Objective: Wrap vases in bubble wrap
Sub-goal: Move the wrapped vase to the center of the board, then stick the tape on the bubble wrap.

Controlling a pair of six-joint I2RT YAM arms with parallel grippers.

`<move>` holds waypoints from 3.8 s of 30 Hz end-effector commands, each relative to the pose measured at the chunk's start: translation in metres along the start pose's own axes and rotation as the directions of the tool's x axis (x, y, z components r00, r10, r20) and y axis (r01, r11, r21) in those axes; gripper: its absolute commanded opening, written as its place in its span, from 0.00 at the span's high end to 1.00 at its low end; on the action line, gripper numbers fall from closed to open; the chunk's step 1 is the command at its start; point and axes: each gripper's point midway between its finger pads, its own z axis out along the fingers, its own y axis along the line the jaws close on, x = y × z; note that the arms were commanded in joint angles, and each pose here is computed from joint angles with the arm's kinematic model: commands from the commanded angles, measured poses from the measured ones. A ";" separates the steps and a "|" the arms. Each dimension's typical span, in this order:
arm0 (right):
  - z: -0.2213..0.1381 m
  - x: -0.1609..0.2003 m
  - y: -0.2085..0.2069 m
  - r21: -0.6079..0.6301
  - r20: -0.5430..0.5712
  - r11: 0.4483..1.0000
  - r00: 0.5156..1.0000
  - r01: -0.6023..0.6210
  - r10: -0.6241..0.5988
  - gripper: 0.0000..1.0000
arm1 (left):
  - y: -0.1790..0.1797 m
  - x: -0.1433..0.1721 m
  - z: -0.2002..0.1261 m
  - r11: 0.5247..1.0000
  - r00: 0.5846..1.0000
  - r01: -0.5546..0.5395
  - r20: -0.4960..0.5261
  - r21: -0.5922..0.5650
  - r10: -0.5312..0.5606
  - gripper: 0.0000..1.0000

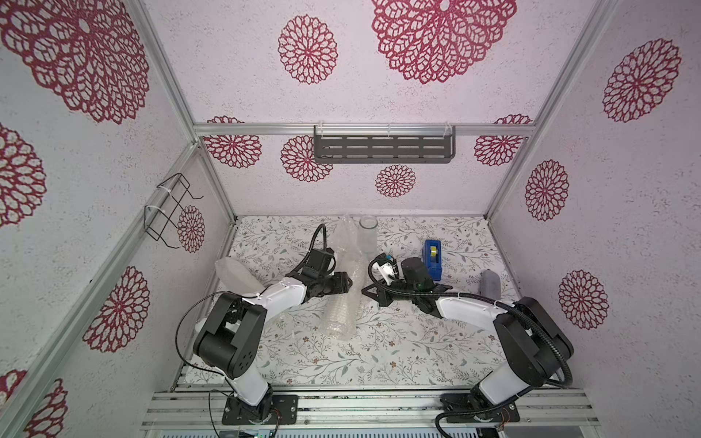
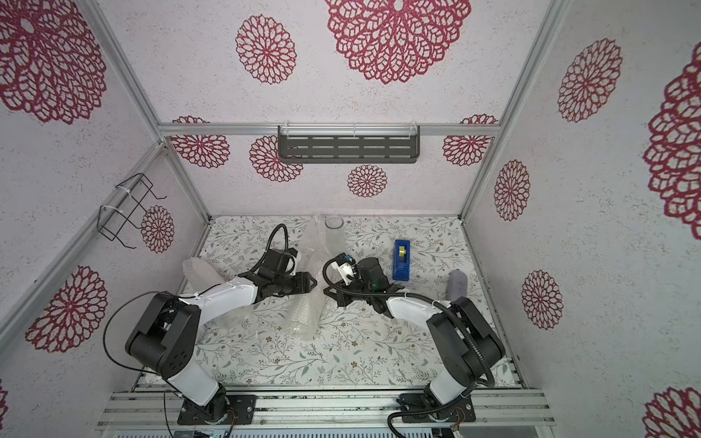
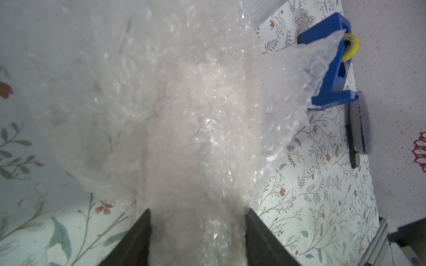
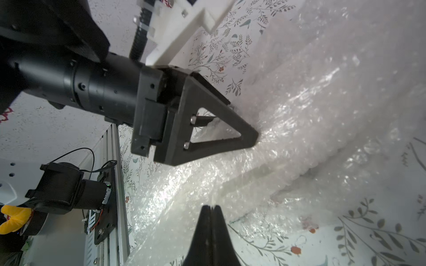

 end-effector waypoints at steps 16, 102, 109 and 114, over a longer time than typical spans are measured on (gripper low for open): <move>0.029 -0.078 -0.001 -0.018 0.054 0.999 0.998 0.036 -0.035 1.00 | -0.003 0.060 0.004 0.999 0.991 -0.016 -0.133 0.031 0.020 0.41; 0.008 -0.032 -0.060 0.406 0.101 0.911 0.994 -0.070 0.032 0.41 | 0.001 0.052 -0.004 1.000 0.996 -0.017 -0.083 0.008 0.018 0.45; 0.029 -0.030 -0.059 0.375 0.122 0.921 0.990 -0.106 0.065 0.30 | -0.002 0.049 -0.004 1.000 0.997 -0.019 -0.077 0.015 0.020 0.45; 0.039 -0.035 -0.059 0.352 0.133 0.929 0.988 -0.119 0.076 0.26 | -0.002 0.050 -0.003 1.000 0.996 -0.020 -0.082 0.018 0.022 0.45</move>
